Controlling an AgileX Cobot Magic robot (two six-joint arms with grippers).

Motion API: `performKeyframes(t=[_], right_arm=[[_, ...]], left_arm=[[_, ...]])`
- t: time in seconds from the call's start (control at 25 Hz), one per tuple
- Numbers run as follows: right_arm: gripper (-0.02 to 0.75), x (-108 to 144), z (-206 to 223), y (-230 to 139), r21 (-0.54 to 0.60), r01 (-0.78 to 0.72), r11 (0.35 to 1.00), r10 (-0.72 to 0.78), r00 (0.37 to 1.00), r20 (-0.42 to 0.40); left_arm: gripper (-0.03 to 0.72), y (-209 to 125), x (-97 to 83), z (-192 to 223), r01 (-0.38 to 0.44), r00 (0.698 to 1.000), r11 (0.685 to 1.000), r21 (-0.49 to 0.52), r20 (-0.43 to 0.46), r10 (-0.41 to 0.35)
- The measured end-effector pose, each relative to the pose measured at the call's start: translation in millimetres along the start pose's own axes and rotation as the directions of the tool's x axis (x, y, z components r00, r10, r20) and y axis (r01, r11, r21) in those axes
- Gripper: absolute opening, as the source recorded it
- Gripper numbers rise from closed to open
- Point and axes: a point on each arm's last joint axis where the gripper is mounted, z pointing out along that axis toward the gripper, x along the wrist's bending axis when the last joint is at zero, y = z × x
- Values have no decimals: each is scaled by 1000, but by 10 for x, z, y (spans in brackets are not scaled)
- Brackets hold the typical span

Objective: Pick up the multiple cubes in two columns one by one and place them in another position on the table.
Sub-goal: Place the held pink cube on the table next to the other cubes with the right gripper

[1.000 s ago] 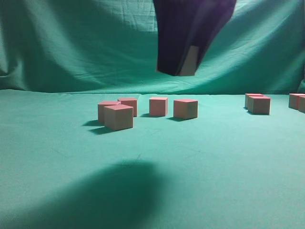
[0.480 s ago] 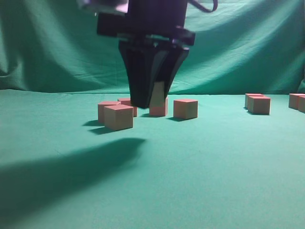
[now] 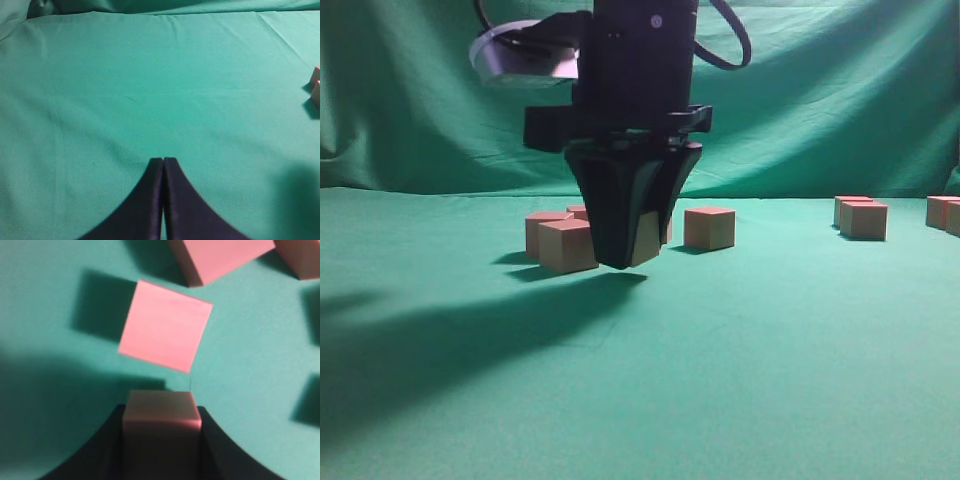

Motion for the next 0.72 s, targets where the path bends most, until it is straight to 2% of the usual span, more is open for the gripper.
performKeyframes(t=[0.72], right_arm=[[258,-2,83,12,4,2,1000,-2,1000,3]], left_arm=[[0,0,0,0,0,1000,1000,0,0,0]])
